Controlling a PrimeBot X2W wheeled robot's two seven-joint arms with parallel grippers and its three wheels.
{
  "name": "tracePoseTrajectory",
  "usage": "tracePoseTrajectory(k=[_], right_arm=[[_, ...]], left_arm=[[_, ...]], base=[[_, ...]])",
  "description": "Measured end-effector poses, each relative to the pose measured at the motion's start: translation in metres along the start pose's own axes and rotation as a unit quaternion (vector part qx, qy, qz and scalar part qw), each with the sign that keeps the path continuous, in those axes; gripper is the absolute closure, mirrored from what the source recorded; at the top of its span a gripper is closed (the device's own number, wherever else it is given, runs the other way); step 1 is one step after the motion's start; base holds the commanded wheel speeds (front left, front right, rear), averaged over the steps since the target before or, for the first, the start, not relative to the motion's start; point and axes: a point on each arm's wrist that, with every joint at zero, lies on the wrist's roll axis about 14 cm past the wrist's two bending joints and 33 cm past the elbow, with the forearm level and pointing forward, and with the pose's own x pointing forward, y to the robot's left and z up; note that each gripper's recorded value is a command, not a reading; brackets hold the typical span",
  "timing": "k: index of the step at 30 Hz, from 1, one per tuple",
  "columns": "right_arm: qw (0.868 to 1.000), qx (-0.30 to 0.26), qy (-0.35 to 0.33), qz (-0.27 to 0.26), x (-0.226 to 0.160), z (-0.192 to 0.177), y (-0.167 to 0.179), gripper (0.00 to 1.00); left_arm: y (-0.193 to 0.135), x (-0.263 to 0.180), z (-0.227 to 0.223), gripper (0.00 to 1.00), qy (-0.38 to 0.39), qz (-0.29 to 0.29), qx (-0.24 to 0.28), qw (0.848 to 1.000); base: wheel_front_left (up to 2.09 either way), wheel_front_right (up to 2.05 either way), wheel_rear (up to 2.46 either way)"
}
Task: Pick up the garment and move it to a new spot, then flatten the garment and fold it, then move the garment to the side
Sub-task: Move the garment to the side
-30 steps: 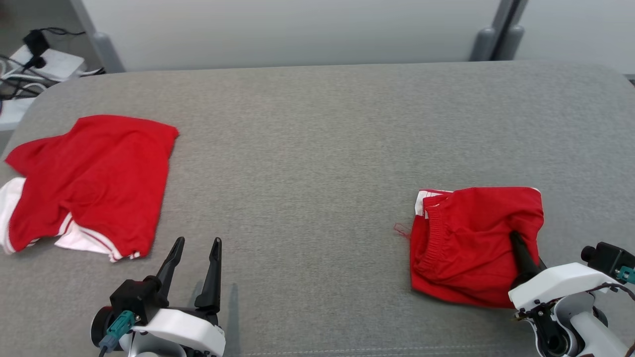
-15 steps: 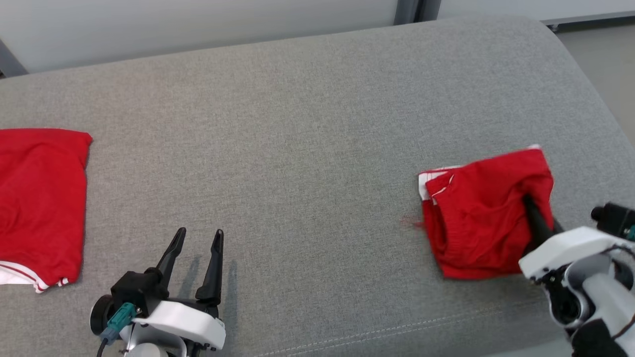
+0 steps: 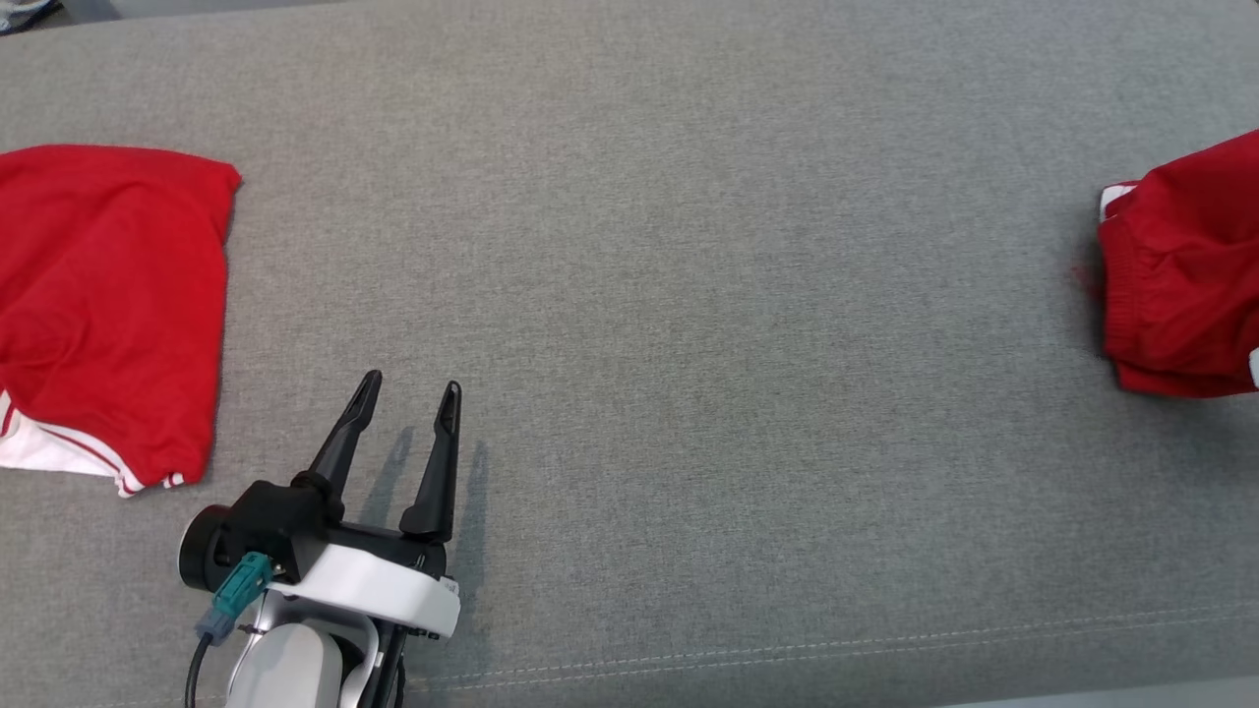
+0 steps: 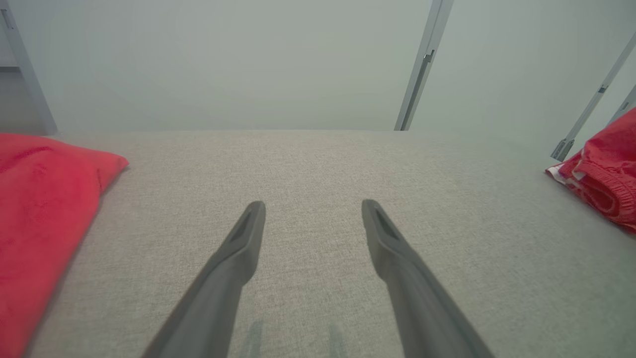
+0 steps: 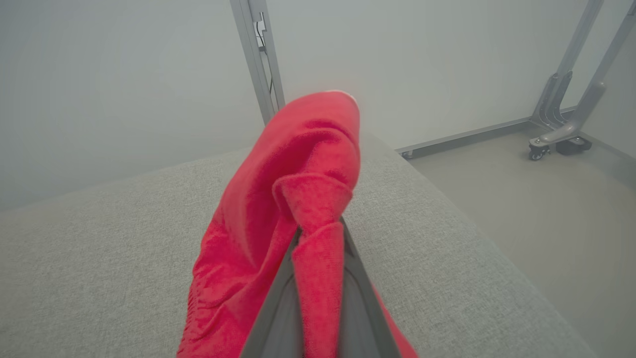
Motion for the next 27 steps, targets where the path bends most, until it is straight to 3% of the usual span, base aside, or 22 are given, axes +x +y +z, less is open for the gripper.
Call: tracePoseTrajectory(k=[7, 8, 9, 10, 14, 19, 27], right_arm=[[0.999, -0.027, 0.021, -0.024, 0.022, -0.008, -0.008, 1.0], [0.999, -0.033, 0.026, -0.026, 0.023, -0.011, -0.009, 0.96], [0.999, -0.035, 0.029, -0.031, 0.024, -0.012, -0.012, 0.6], [0.998, -0.038, 0.03, -0.035, 0.025, -0.012, -0.015, 0.0], [0.996, -0.059, 0.019, -0.062, 0.024, 0.003, -0.038, 0.0], [0.992, -0.076, -0.042, -0.093, 0.015, 0.051, -0.065, 0.0], [0.989, -0.094, -0.111, -0.036, -0.008, 0.069, -0.011, 0.0]], left_arm=[[0.01, -0.004, -0.003, 0.0, 0.004, 0.011, 0.002, 1.0], [0.011, -0.005, -0.004, 0.0, 0.005, 0.012, 0.004, 1.0], [0.012, -0.005, -0.005, 0.0, 0.007, 0.014, 0.004, 1.0], [0.013, -0.006, -0.005, 0.0, 0.007, 0.015, 0.004, 1.0], [0.014, -0.007, -0.004, 0.0, 0.005, 0.017, 0.006, 1.0], [0.011, -0.009, 0.005, 0.0, -0.005, 0.014, 0.007, 1.0], [0.002, -0.015, 0.021, 0.0, -0.024, 0.006, 0.007, 1.0]], base=[[0.0, 0.0, 0.0], [0.0, 0.0, 0.0], [0.0, 0.0, 0.0], [0.0, 0.0, 0.0], [0.0, 0.0, 0.0], [0.0, 0.0, 0.0], [0.0, 0.0, 0.0]])
